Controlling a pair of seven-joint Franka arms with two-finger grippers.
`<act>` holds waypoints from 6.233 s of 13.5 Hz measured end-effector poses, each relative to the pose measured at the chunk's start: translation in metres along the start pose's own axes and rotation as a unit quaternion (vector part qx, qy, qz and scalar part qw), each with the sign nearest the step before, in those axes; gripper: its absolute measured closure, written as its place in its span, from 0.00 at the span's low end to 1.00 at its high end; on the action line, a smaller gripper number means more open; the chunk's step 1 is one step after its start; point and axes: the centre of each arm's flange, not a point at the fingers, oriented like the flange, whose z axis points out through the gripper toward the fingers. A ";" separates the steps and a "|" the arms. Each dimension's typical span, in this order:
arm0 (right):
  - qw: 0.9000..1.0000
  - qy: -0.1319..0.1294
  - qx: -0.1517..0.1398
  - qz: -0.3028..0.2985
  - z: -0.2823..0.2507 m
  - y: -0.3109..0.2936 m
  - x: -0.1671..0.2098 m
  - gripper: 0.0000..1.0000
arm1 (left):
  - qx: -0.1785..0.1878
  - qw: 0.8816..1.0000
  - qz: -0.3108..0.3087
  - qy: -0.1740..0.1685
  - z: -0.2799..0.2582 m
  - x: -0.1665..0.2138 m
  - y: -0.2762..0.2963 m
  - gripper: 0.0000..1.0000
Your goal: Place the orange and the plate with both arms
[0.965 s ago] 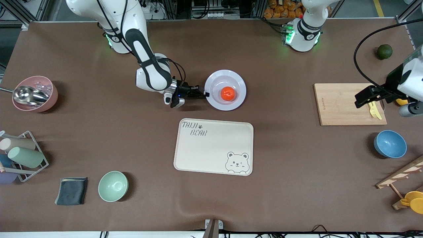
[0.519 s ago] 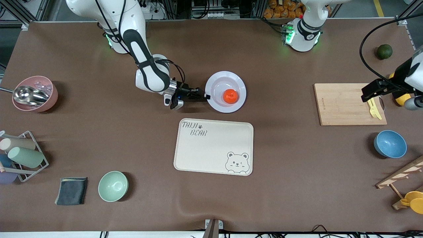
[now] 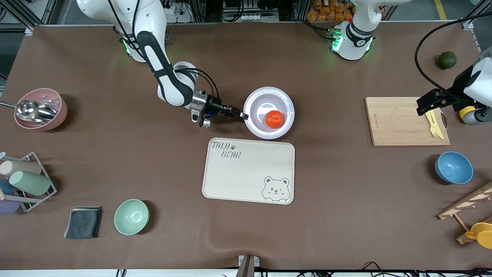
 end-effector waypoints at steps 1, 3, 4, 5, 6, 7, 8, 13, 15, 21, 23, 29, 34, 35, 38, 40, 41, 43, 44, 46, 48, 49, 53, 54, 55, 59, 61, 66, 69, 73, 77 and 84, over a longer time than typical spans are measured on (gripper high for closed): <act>1.000 0.001 0.006 -0.001 0.000 -0.007 0.001 0.96 | 0.000 1.000 0.000 0.000 0.000 0.000 0.001 0.00; 1.000 0.010 0.015 -0.002 -0.002 -0.016 0.010 0.96 | 0.000 1.000 0.002 0.000 0.000 0.000 0.003 0.00; 1.000 0.016 0.019 -0.002 -0.005 -0.020 0.018 0.96 | 0.000 1.000 0.003 0.001 0.000 -0.001 0.004 0.00; 0.999 0.025 0.027 -0.004 -0.008 -0.027 0.028 0.96 | 0.000 1.000 0.004 0.000 0.000 -0.001 0.005 0.00; 0.999 0.032 0.038 -0.008 -0.009 -0.038 0.039 0.96 | 0.000 1.000 0.004 0.000 0.000 -0.001 0.005 0.00; 0.998 0.041 0.047 -0.014 -0.007 -0.048 0.053 0.96 | 0.000 1.000 0.004 0.000 0.000 -0.001 0.005 0.00; 0.997 0.051 0.053 -0.018 -0.006 -0.055 0.069 0.96 | 0.000 1.000 0.004 0.001 0.000 -0.001 0.005 0.00; 0.994 0.092 0.037 -0.043 -0.040 -0.032 0.146 0.96 | 0.000 1.000 0.002 0.001 0.000 -0.001 0.002 0.00; 0.994 0.092 0.025 -0.061 -0.039 -0.013 0.151 0.96 | 0.000 1.000 0.003 0.001 0.000 -0.001 0.003 0.00; 0.993 0.086 0.021 -0.078 -0.020 0.000 0.159 0.96 | -0.001 1.000 0.004 0.005 -0.001 0.000 0.004 0.00; 0.993 0.085 0.021 -0.081 -0.017 0.001 0.161 0.96 | -0.001 1.000 0.006 0.006 -0.001 0.000 0.007 0.00; 0.992 0.085 0.013 -0.091 -0.010 0.016 0.166 0.96 | -0.001 1.000 0.007 0.007 -0.002 0.000 0.008 0.00; 0.992 0.084 0.011 -0.092 -0.006 0.021 0.169 0.96 | -0.002 1.000 0.008 0.010 -0.002 0.000 0.009 0.00; 0.992 0.084 0.011 -0.092 -0.005 0.021 0.169 0.95 | -0.002 1.000 0.008 0.011 -0.002 0.000 0.009 0.00; 0.992 0.083 0.008 -0.095 -0.006 0.021 0.170 0.84 | -0.002 1.000 0.007 0.011 -0.002 0.001 0.008 0.00; 0.991 0.080 -0.015 -0.107 -0.010 0.023 0.172 0.81 | -0.002 1.000 0.006 0.011 -0.002 0.001 0.007 0.00; 0.990 0.079 -0.023 -0.112 -0.012 0.024 0.174 0.81 | -0.002 1.000 0.006 0.011 -0.002 0.001 0.007 0.00; 0.990 0.079 -0.027 -0.116 -0.016 0.025 0.177 0.81 | -0.002 1.000 0.005 0.011 -0.002 0.001 0.006 0.00; 0.990 0.079 -0.028 -0.116 -0.016 0.025 0.178 0.80 | -0.002 1.000 0.005 0.011 -0.002 0.001 0.006 0.00; 0.990 0.079 -0.028 -0.117 -0.016 0.024 0.178 0.74 | -0.002 1.000 0.005 0.011 -0.002 0.001 0.006 0.00; 0.989 0.072 -0.034 -0.124 -0.017 0.025 0.178 0.71 | -0.002 1.000 0.005 0.011 -0.002 0.001 0.006 0.00; 0.989 0.065 -0.042 -0.127 -0.019 0.025 0.180 0.70 | -0.002 1.000 0.005 0.011 -0.002 0.001 0.006 0.00; 0.991 0.048 -0.064 -0.110 -0.035 0.019 0.197 0.70 | -0.002 1.000 0.005 0.012 -0.003 0.001 0.006 0.00; 0.991 0.047 -0.065 -0.108 -0.036 0.018 0.199 0.70 | -0.002 1.000 0.005 0.011 -0.003 0.001 0.006 0.00; 0.991 0.043 -0.069 -0.107 -0.036 0.017 0.199 0.70 | -0.002 1.000 0.005 0.011 -0.003 0.001 0.006 0.00; 0.989 0.003 -0.122 -0.083 -0.059 -0.011 0.215 0.67 | -0.002 1.000 0.005 0.013 -0.004 0.000 0.006 0.00; 0.988 -0.027 -0.141 -0.058 -0.088 -0.044 0.228 0.66 | -0.002 1.000 0.005 0.013 -0.005 0.000 0.006 0.00; 0.975 -0.103 -0.182 -0.072 -0.176 -0.075 0.267 0.14 | -0.003 1.000 0.005 0.019 -0.011 -0.002 0.005 0.00; 0.962 -0.136 -0.220 -0.085 -0.232 -0.093 0.291 0.00 | -0.003 1.000 0.005 0.017 -0.011 -0.003 0.005 0.00; 0.943 -0.148 -0.275 -0.115 -0.330 -0.124 0.322 0.00 | -0.001 1.000 0.004 0.009 -0.009 -0.005 0.004 0.00; 0.916 -0.153 -0.344 -0.135 -0.380 -0.140 0.332 0.00 | -0.001 1.000 0.004 0.009 -0.010 -0.005 0.004 0.00; 0.834 -0.166 -0.493 -0.182 -0.439 -0.229 0.304 0.00 | -0.002 1.000 0.003 0.015 -0.017 -0.008 0.003 0.00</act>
